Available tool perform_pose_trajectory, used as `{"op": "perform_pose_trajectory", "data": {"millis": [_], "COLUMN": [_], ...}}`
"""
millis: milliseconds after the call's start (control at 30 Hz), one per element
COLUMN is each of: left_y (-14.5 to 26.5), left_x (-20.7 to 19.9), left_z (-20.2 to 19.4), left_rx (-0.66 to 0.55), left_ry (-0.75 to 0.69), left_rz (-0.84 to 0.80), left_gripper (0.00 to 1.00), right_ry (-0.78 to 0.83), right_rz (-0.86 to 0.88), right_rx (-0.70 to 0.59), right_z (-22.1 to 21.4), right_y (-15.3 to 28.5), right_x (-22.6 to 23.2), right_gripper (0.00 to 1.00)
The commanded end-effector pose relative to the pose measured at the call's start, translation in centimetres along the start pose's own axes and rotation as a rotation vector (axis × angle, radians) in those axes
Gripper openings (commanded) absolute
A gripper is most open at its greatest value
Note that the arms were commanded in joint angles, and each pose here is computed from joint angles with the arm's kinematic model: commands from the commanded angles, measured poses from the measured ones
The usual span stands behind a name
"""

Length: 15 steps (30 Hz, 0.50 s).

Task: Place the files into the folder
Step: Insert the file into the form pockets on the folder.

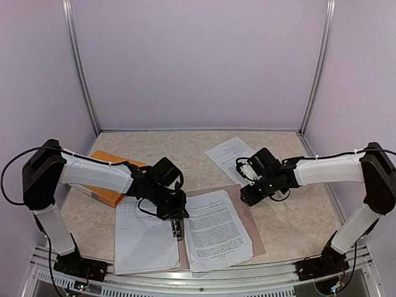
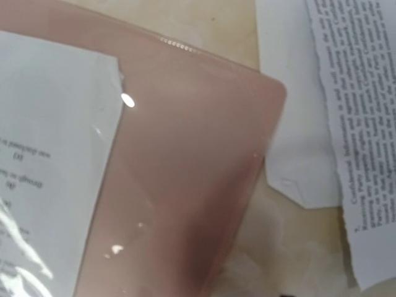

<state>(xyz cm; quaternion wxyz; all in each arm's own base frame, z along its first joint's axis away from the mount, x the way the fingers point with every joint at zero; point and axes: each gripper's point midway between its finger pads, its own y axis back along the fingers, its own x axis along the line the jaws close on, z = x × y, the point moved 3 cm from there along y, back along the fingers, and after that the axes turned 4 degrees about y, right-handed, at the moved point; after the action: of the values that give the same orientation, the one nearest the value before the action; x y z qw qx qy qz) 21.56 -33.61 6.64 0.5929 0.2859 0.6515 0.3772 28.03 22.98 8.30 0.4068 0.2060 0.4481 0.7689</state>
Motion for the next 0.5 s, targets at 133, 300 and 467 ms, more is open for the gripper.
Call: {"op": "perform_pose_trajectory", "data": {"millis": [133,300,467], "left_y": [-0.5,-0.6,-0.8], "left_x": [1.0,0.9,0.8], "left_z": [0.2,0.6,1.0], "left_rx": [0.002,-0.007,-0.012], "left_ry": [-0.015,-0.035,-0.064], "left_rz": [0.059,0.074,0.096], "left_gripper": [0.00,0.00,0.00], "right_ry": [-0.047,-0.066,-0.095], "right_rz": [-0.032,-0.023,0.006], "right_rx": [0.032,0.033,0.032], "right_z": [-0.6,-1.0,-1.4], "right_y": [-0.7,-1.0,-1.6], "right_x": [-0.9,-0.8,-0.5], "right_gripper": [0.55,0.56,0.57]}}
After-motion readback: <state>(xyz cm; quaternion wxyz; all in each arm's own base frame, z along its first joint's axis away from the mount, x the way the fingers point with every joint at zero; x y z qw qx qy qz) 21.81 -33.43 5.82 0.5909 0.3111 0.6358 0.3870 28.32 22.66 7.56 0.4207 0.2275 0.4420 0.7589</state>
